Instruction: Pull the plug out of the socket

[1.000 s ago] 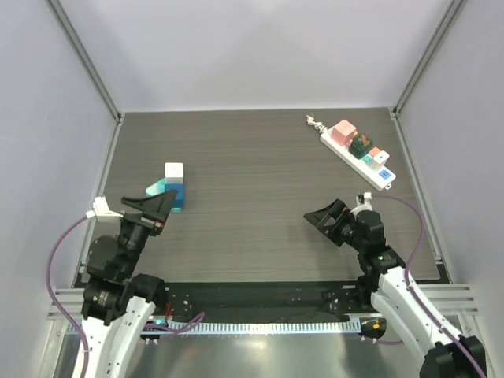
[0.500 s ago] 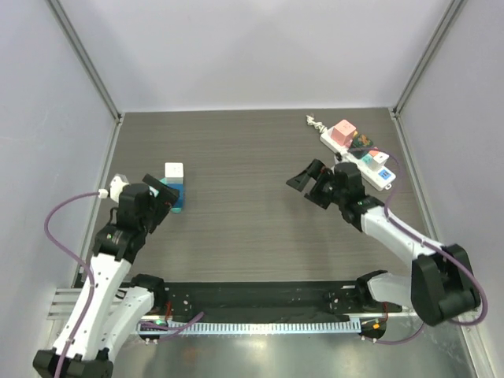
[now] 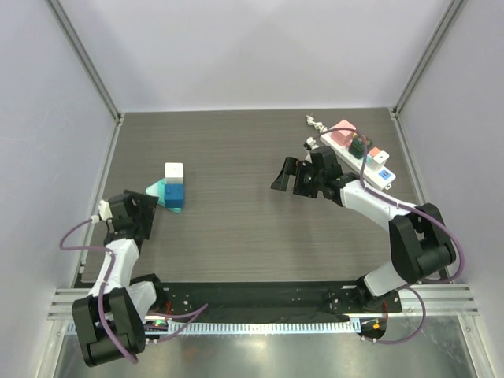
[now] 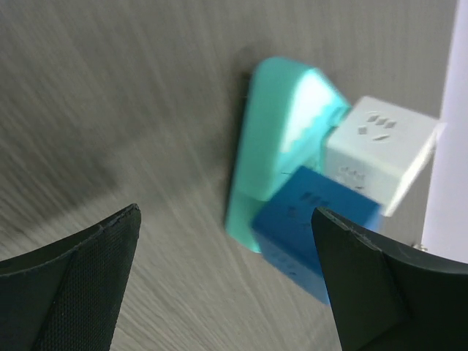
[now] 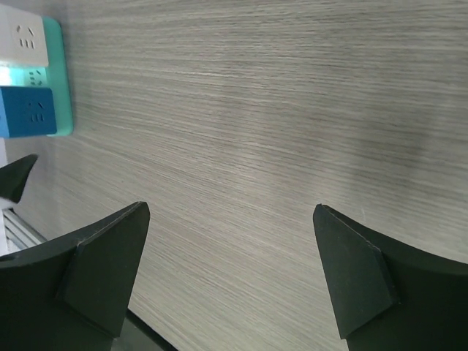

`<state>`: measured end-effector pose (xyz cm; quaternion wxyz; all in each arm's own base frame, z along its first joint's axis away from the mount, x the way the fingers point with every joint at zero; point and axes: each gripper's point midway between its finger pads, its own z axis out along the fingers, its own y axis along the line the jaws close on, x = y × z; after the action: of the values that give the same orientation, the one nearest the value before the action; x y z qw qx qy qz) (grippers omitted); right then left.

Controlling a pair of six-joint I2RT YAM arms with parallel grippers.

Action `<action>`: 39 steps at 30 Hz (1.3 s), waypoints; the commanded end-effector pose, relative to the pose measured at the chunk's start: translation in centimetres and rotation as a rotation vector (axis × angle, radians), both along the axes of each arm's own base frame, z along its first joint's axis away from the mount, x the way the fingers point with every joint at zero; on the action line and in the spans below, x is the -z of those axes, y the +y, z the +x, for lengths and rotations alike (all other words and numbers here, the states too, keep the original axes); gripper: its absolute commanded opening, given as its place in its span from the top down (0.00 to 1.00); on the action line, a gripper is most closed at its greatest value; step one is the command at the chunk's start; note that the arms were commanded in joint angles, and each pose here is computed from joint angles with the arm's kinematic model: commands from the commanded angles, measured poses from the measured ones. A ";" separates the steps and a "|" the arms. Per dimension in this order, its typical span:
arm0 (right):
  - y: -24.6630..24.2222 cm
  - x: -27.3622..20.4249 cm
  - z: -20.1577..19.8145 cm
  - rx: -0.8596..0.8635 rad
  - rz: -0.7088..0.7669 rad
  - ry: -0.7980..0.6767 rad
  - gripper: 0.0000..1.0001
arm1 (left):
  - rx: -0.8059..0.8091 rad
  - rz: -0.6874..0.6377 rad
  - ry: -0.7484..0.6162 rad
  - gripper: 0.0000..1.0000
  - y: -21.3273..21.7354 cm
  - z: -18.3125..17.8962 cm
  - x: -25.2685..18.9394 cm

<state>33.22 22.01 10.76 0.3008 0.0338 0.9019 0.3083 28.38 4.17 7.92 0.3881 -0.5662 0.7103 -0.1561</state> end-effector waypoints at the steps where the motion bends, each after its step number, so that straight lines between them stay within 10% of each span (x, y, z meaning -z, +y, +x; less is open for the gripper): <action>1: 1.8 -1.5 0.7 -0.122 -0.014 -0.073 0.00 | -0.001 -0.007 -0.258 0.00 0.3 3.4 -3.2; 15: 3.8 -1.2 3.1 0.044 -0.442 -0.185 0.00 | -0.004 0.001 -0.241 0.03 1.3 5.8 0.5; 27: 13.9 -4.4 1.1 -0.231 -0.142 -0.147 0.01 | 0.039 0.013 -0.228 0.15 1.1 6.1 2.9; 39: 24.1 -5.2 0.8 -0.252 -0.014 -0.147 0.04 | 0.109 -0.018 -0.234 0.51 0.2 7.2 3.7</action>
<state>32.92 43.30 12.72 0.2955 -0.1276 0.8974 0.3018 35.03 4.33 3.84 0.4464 -0.5255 0.6817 -0.2447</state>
